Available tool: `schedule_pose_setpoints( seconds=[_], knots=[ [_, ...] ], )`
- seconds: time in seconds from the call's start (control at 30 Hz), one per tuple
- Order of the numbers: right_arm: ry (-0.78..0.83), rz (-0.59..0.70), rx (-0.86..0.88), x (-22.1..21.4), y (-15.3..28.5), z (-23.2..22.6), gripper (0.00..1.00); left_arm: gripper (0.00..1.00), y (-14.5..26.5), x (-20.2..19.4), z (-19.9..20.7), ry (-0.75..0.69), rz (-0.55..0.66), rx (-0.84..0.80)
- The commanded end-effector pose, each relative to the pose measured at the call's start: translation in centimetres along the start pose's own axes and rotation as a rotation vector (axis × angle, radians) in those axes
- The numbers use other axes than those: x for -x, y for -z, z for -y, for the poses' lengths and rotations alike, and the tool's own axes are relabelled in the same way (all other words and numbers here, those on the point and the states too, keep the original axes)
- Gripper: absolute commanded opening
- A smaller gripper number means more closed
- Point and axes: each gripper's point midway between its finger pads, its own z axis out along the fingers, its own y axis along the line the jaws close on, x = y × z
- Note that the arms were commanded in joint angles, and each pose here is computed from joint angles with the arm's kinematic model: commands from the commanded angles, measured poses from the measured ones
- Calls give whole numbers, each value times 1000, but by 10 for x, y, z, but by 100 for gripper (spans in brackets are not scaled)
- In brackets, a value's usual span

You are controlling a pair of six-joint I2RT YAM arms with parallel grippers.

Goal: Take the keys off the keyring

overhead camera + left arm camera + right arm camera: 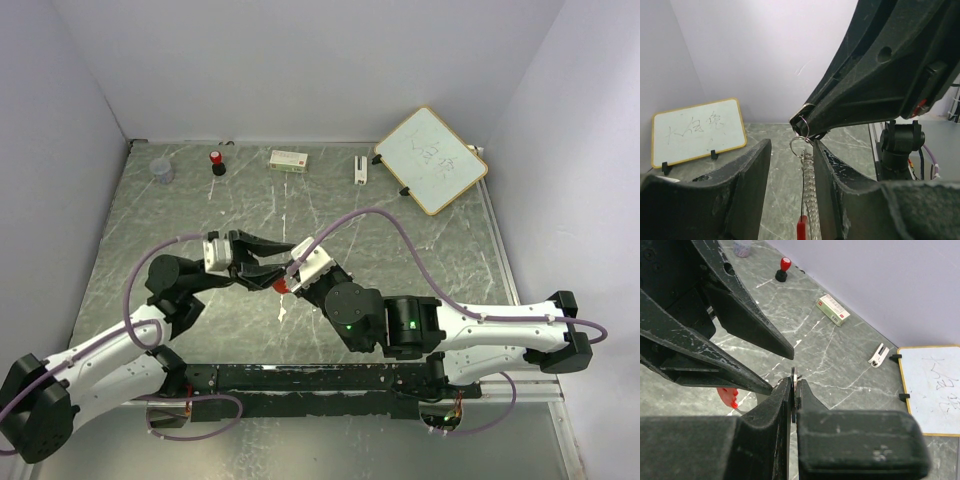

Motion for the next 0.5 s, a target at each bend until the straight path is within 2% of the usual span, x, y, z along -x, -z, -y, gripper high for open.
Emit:
schedule_pose_setpoints(
  seconds=[0.0,0.2,0.47],
  knots=[
    [-58,46,2,20,6,10,0,51,6,19,5,-68,64,12],
    [-59,49,14,21,6,9,0,52,9,30,3,-108,79,41],
    [-66,65,50,25,8,5,0,50,5,24,3,-89,72,16]
  ],
)
